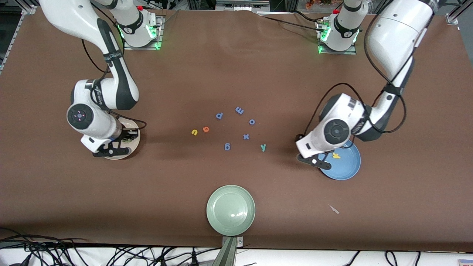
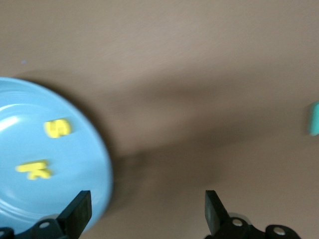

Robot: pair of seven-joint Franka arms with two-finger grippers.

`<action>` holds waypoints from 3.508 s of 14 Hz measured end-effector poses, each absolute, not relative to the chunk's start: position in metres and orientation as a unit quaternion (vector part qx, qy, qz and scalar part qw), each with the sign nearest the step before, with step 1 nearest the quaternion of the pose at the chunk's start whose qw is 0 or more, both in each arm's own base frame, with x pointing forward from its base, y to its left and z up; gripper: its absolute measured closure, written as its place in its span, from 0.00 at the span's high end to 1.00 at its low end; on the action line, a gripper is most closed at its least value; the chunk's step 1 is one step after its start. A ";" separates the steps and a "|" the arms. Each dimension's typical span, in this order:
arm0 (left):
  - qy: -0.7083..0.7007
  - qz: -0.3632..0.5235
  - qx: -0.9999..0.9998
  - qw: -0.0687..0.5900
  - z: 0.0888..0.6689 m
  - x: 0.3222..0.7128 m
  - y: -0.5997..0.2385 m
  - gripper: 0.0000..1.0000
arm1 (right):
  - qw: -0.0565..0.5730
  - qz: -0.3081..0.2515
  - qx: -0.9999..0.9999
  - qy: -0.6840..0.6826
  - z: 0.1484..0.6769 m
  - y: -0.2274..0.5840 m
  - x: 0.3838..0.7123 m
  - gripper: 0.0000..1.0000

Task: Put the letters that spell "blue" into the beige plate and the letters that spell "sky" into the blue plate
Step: 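Drop the q in the beige plate while the left gripper grasps the teal y, then grasp the yellow u with the right gripper while the left gripper lifts the y, then drop the y in the blue plate while the right gripper drops the u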

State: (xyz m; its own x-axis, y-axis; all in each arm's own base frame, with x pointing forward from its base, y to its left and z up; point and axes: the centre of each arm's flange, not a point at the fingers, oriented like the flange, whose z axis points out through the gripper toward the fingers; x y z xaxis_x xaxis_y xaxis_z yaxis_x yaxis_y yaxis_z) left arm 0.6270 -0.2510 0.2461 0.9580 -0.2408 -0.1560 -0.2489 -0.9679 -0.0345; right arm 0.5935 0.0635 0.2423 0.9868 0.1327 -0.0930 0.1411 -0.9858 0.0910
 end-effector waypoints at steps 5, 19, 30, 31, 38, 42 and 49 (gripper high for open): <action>0.029 0.059 -0.998 0.021 0.234 0.608 -0.360 1.00 | 0.049 -0.046 0.995 0.079 0.221 0.037 0.578 0.60; -0.019 0.050 -0.998 0.023 0.172 0.615 -0.394 0.74 | -0.009 -0.027 0.986 -0.165 0.243 0.296 0.588 1.00; -0.026 0.054 -0.998 0.016 0.175 0.616 -0.395 0.26 | -0.005 -0.013 0.978 -0.210 0.176 0.323 0.554 1.00; -0.027 0.054 -0.998 0.016 0.175 0.618 -0.392 0.26 | -0.005 -0.012 0.978 -0.210 0.171 0.320 0.551 0.99; 0.018 0.076 -0.996 0.045 0.248 0.662 -0.300 0.26 | -0.009 -0.011 0.978 -0.206 0.175 0.325 0.545 0.59; 0.048 0.104 -0.992 0.053 0.272 0.685 -0.214 0.26 | -0.010 -0.010 0.979 -0.205 0.178 0.326 0.544 0.33; 0.055 0.148 -0.986 0.044 0.223 0.683 -0.140 0.36 | 0.011 -0.023 0.988 -0.153 0.204 0.297 0.560 0.25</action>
